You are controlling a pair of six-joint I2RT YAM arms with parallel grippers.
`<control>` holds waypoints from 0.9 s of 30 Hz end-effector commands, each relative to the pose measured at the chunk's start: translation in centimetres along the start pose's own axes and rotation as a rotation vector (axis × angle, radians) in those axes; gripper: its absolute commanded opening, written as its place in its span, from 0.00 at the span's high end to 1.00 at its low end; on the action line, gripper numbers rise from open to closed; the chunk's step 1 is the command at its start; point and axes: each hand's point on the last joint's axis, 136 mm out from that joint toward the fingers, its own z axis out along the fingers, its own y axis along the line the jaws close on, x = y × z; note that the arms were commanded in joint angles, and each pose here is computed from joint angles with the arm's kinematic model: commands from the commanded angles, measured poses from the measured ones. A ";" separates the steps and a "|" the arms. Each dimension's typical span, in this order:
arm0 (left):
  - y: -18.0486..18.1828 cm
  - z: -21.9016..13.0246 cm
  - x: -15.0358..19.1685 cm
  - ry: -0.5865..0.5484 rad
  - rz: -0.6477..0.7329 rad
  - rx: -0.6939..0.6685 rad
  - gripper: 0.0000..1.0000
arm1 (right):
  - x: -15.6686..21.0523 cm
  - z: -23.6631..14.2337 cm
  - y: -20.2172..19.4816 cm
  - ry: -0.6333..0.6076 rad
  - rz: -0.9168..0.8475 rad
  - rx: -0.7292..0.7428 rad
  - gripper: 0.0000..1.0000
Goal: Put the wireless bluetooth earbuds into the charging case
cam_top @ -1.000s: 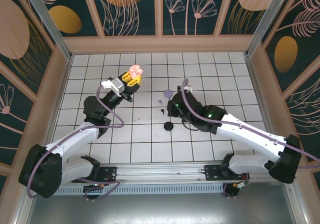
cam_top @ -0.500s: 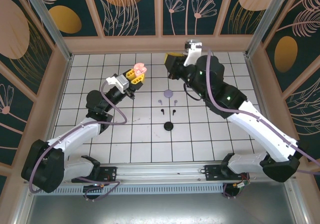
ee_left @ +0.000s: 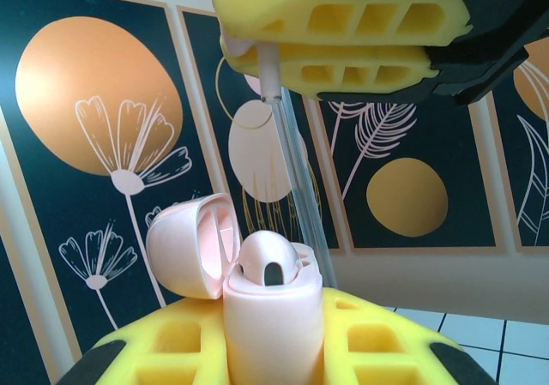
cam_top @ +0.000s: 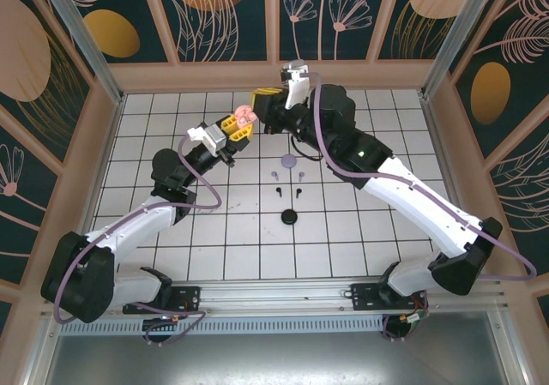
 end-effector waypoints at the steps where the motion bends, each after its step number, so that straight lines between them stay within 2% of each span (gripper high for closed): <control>1: -0.3 0.4 -1.5 -0.046 0.033 0.022 1.00 | -0.7 0.4 0.7 -0.032 -0.006 -0.056 0.86; 27: -0.1 0.2 -1.4 -0.036 0.035 0.007 1.00 | 4.1 1.6 -1.0 0.057 0.065 -0.040 0.87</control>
